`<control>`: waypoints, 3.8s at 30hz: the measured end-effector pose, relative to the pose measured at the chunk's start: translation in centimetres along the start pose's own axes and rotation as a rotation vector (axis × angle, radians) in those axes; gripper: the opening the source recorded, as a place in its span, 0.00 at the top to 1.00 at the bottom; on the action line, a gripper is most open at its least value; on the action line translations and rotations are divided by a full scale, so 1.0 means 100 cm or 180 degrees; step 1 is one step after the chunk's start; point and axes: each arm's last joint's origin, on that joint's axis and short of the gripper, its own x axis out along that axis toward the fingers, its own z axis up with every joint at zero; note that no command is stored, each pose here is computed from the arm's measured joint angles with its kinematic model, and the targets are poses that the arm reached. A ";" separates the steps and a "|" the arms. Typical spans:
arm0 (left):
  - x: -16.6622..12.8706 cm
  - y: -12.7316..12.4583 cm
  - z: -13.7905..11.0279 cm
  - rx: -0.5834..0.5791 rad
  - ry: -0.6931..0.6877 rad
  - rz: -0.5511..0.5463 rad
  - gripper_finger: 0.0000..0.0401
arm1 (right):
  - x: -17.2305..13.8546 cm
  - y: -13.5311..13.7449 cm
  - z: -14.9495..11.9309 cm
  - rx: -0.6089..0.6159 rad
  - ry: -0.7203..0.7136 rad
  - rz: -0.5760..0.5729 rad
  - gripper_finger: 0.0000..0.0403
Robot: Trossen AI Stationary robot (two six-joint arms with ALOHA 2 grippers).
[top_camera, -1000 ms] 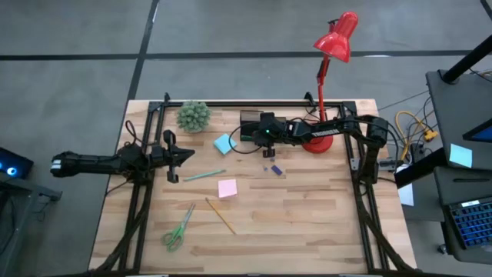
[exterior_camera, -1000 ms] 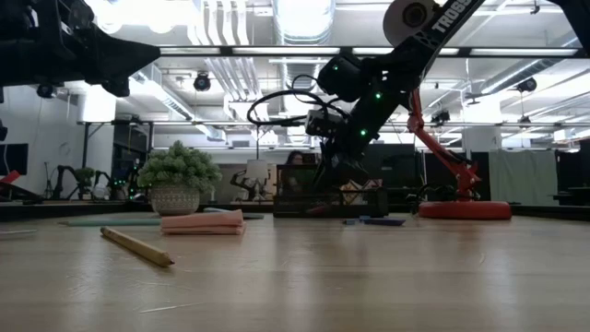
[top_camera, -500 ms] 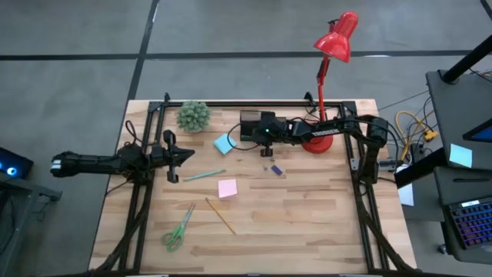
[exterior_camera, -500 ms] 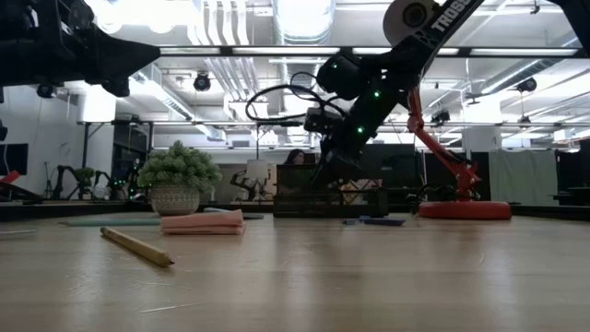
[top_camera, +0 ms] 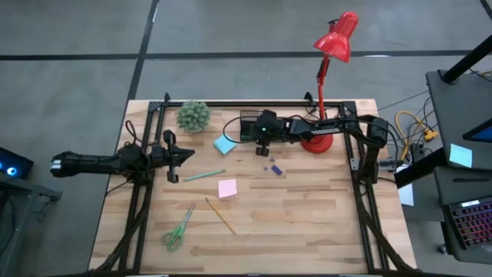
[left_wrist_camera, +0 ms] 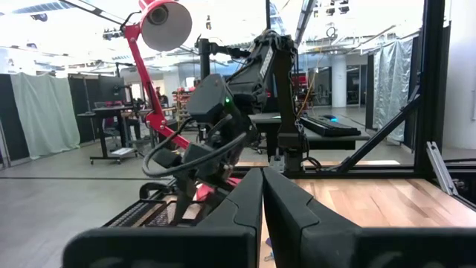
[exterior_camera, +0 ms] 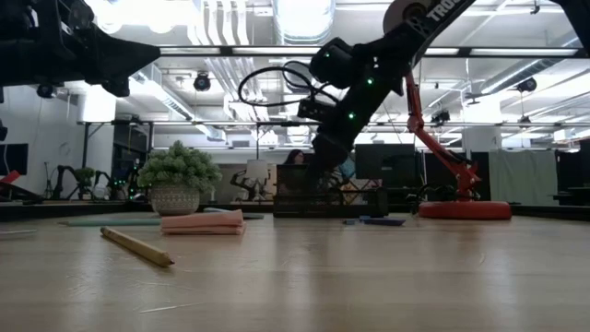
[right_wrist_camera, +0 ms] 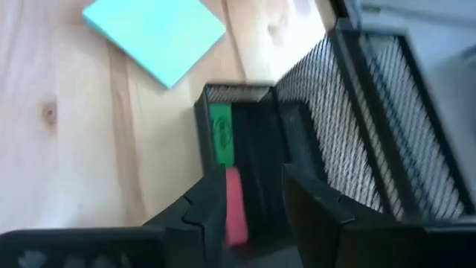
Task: Pick and place office supplies into organizer
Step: Put the dark blue eraser into the desk organizer
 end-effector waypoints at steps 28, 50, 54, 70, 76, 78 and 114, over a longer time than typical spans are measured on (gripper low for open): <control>0.000 0.000 0.000 0.0001 0.0000 -0.0001 1.00 | -0.034 0.063 -0.016 0.1305 0.1419 0.0236 0.53; 0.000 0.000 0.000 0.0001 0.0000 0.0000 1.00 | -0.039 0.088 -0.028 0.1719 0.1716 0.0392 0.53; 0.000 0.000 0.000 0.0000 0.0001 0.0000 1.00 | -0.038 0.089 -0.032 0.1777 0.1750 0.0365 0.53; 0.000 0.000 0.000 0.0001 0.0001 0.0000 1.00 | -0.034 0.098 -0.043 0.1813 0.1712 0.0380 0.53; 0.000 0.000 0.000 0.0001 0.0001 0.0001 1.00 | -0.032 0.102 -0.050 0.1788 0.1726 0.0377 0.53; 0.000 0.000 0.000 0.0001 0.0001 0.0001 1.00 | -0.032 0.102 -0.052 0.1792 0.1728 0.0375 0.53; 0.000 0.000 0.000 0.0000 0.0003 0.0000 1.00 | -0.029 0.103 -0.054 0.1745 0.1660 0.0353 0.79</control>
